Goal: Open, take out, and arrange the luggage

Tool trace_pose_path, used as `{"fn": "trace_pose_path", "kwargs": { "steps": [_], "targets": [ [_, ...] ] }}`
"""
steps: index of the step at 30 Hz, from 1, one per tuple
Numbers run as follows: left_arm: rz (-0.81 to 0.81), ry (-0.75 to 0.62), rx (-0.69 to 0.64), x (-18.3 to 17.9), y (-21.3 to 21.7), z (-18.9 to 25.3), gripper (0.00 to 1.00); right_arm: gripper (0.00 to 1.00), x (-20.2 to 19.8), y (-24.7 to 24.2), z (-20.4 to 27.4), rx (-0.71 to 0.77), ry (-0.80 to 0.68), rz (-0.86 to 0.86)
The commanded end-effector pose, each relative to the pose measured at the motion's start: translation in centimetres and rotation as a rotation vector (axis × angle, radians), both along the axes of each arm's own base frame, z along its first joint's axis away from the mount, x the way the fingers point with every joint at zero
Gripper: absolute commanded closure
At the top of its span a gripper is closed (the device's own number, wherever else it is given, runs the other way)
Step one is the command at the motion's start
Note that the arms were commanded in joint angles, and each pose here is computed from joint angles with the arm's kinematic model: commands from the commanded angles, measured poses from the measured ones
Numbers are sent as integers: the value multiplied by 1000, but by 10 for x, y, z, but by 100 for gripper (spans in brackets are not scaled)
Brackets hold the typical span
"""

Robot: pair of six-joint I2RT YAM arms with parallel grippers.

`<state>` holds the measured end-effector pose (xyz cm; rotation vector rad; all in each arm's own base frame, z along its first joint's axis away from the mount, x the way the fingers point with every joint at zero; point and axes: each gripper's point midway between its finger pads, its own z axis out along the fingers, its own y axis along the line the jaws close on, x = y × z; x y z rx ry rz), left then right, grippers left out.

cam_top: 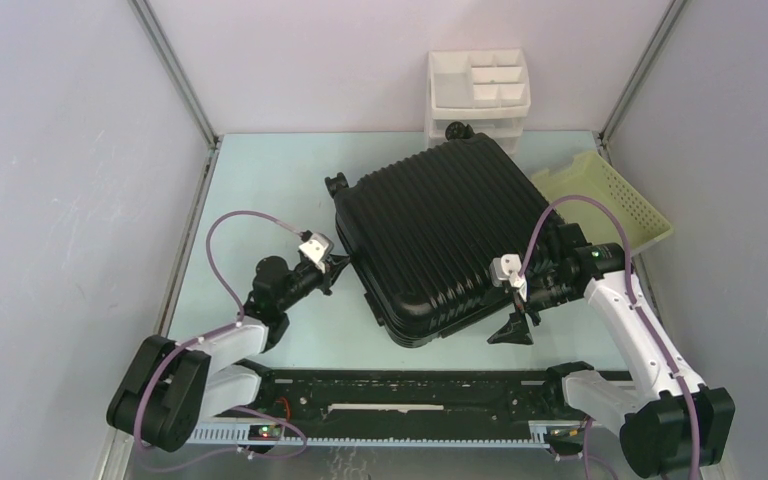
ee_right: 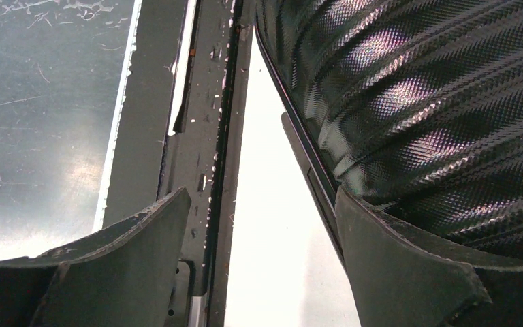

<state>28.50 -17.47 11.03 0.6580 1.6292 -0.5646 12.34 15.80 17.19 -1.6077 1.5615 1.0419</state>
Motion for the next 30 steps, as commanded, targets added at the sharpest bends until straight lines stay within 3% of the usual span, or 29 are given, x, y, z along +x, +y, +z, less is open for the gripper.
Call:
{"fn": "trace_pose_path", "kwargs": {
  "steps": [1,13,19,30],
  "targets": [
    [21,-102,-46,11,-1,37,94,13,5,2,1,18,-26,0],
    [64,-25,-55,14,3,29,100,13,4,1,-2,20,-25,7],
    [175,50,-89,22,17,21,100,13,3,1,-4,17,-26,11],
    [299,131,-111,61,34,37,100,14,2,0,-7,8,-28,14]
  ]
}}
